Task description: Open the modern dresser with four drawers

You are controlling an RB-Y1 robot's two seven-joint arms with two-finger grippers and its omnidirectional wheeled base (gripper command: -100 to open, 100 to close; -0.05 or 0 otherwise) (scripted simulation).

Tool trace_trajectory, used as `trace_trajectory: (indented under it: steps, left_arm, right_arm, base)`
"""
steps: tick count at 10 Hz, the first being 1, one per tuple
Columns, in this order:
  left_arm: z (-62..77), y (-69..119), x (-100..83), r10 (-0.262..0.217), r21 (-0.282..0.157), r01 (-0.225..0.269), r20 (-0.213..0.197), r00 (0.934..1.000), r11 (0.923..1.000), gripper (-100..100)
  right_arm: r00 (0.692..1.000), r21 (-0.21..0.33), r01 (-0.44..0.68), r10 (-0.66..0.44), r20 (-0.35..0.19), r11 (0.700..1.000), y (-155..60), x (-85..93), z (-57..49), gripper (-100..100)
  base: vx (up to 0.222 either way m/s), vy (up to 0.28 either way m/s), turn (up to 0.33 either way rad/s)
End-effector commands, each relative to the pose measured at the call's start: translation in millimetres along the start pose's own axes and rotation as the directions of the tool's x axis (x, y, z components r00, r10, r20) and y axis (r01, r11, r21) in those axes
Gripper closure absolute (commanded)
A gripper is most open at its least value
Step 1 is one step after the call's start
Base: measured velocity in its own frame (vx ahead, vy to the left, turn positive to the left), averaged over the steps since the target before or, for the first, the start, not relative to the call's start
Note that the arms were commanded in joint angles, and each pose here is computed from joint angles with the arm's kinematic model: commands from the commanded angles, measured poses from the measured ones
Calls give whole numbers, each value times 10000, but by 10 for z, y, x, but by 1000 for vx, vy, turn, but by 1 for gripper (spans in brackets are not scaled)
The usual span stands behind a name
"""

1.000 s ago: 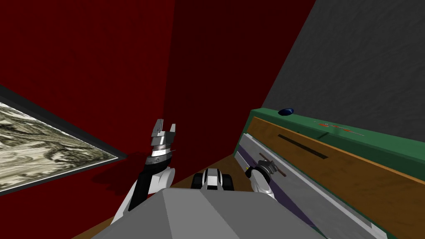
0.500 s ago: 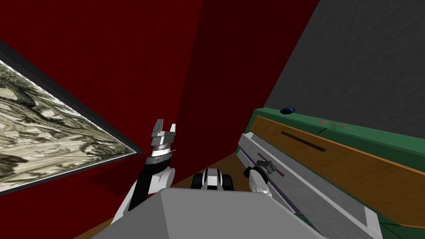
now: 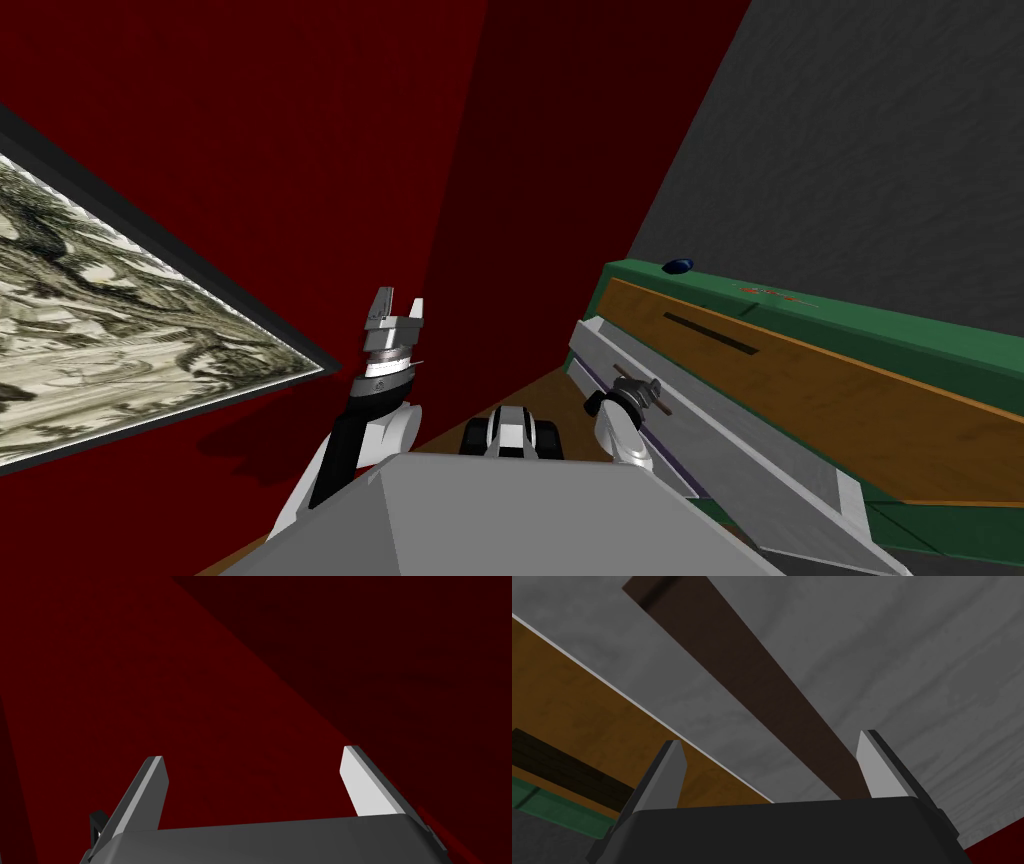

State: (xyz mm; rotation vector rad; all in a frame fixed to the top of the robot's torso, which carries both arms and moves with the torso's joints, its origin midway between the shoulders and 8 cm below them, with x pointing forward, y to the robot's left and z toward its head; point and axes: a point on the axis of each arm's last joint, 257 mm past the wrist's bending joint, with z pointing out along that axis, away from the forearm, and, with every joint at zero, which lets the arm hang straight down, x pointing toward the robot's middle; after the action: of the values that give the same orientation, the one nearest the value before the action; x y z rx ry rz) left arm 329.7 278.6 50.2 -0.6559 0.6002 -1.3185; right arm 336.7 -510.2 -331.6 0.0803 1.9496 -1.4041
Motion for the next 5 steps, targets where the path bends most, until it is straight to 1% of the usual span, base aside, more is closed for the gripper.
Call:
trace_trajectory:
  steps: [1,2,3,5]
  left_arm:
    - [0,0,0,-1,0,1,0,10000,10000,0]
    - [0,0,0,-1,1,1,0,10000,10000,0]
    - [0,0,0,-1,1,1,0,10000,10000,0]
    - [0,0,0,-1,1,1,0,10000,10000,0]
  right_arm:
    - [9999,-84,21,-20,155,10000,-32,-202,4,-100]
    - [9998,-124,0,3,215,9999,-45,-277,1,-100]
    - [9997,-122,101,-98,216,9999,-45,-277,1,-100]
    - [9993,-191,106,-99,352,9998,-78,-428,-7,-100]
  base:
    - [-17,-3,-67]
    - [-22,4,-62]
    - [-12,1,-19]
    - [-11,-2,-58]
